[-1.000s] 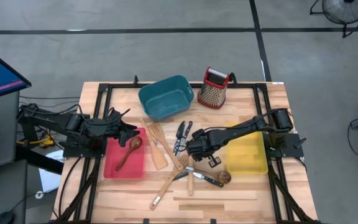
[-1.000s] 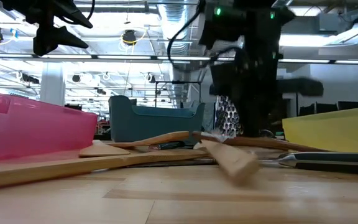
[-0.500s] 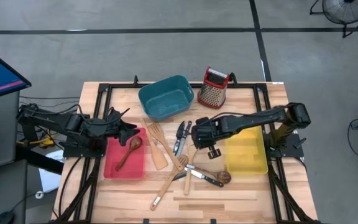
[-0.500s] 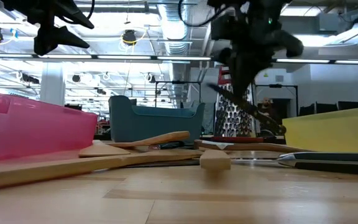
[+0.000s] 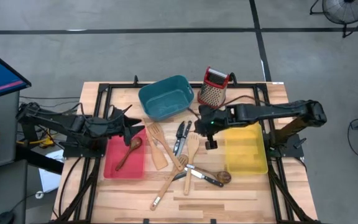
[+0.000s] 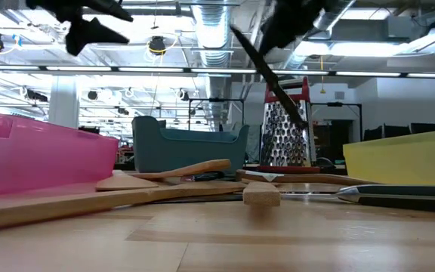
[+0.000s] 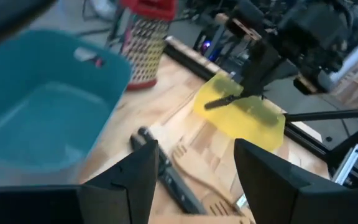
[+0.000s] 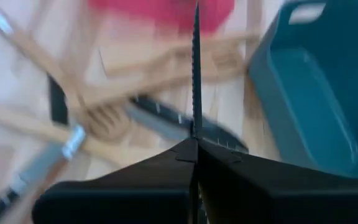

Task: Pick & Place Kitchen Items
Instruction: Put the black table knife into the blue bin

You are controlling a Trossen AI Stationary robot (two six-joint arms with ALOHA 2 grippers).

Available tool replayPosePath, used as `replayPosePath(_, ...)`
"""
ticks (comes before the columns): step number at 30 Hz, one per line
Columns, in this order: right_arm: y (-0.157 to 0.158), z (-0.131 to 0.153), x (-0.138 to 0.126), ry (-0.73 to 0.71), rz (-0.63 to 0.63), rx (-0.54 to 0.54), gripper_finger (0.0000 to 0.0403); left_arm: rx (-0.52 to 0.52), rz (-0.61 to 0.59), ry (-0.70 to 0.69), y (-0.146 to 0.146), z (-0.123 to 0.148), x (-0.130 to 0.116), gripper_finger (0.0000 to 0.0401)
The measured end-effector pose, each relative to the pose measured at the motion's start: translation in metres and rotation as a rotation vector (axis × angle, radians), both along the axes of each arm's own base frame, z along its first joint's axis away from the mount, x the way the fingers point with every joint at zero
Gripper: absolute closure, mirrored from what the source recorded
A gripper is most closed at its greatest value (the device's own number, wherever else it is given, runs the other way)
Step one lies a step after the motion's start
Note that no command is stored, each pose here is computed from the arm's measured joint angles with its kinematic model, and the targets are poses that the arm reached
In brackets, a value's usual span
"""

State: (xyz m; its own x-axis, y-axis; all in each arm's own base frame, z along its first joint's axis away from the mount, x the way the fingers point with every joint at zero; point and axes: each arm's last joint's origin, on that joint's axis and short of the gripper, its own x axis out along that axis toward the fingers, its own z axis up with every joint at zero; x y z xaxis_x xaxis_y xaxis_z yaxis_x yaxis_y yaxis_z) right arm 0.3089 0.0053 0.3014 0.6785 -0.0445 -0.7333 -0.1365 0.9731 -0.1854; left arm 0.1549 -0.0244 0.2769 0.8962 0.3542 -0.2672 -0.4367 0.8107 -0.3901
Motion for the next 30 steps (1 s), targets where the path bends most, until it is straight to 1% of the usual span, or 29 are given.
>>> replayPosePath(4,-0.001,0.023,-0.003,-0.166,0.007,0.083,0.0402,0.118,-0.049,-0.02,-0.005,0.003,0.016,0.0193)
replayPosePath(9,0.0,0.05,-0.007,-0.371,0.034,0.188,0.0403,0.227,-0.081,-0.044,-0.01,0.002,0.035,0.0153)
replayPosePath(12,0.001,0.062,-0.007,-0.473,0.053,0.222,0.0403,0.274,-0.094,-0.067,-0.013,0.002,0.046,0.0133)
replayPosePath(15,0.002,0.07,-0.005,-0.552,0.067,0.228,0.0403,0.328,-0.144,-0.122,-0.014,0.004,0.056,0.0124)
replayPosePath(18,0.004,0.075,-0.004,-0.605,0.08,0.23,0.0403,0.364,-0.215,-0.182,-0.013,0.005,0.067,0.0124)
replayPosePath(20,0.004,0.076,0.001,-0.637,0.084,0.229,0.0403,0.393,-0.252,-0.196,-0.01,0.003,0.074,0.0127)
replayPosePath(22,0.005,0.074,0.003,-0.639,0.089,0.232,0.0403,0.425,-0.261,-0.19,-0.007,0.0,0.08,0.0129)
replayPosePath(24,0.007,0.074,0.01,-0.672,0.107,0.237,0.0403,0.451,-0.246,-0.178,-0.002,-0.003,0.085,0.0131)
replayPosePath(26,0.007,0.07,0.013,-0.66,0.108,0.235,0.0403,0.457,-0.252,-0.155,0.002,-0.008,0.089,0.0131)
replayPosePath(30,0.008,0.06,0.024,-0.653,0.112,0.238,0.0403,0.439,-0.31,-0.18,0.007,-0.013,0.097,0.0132)
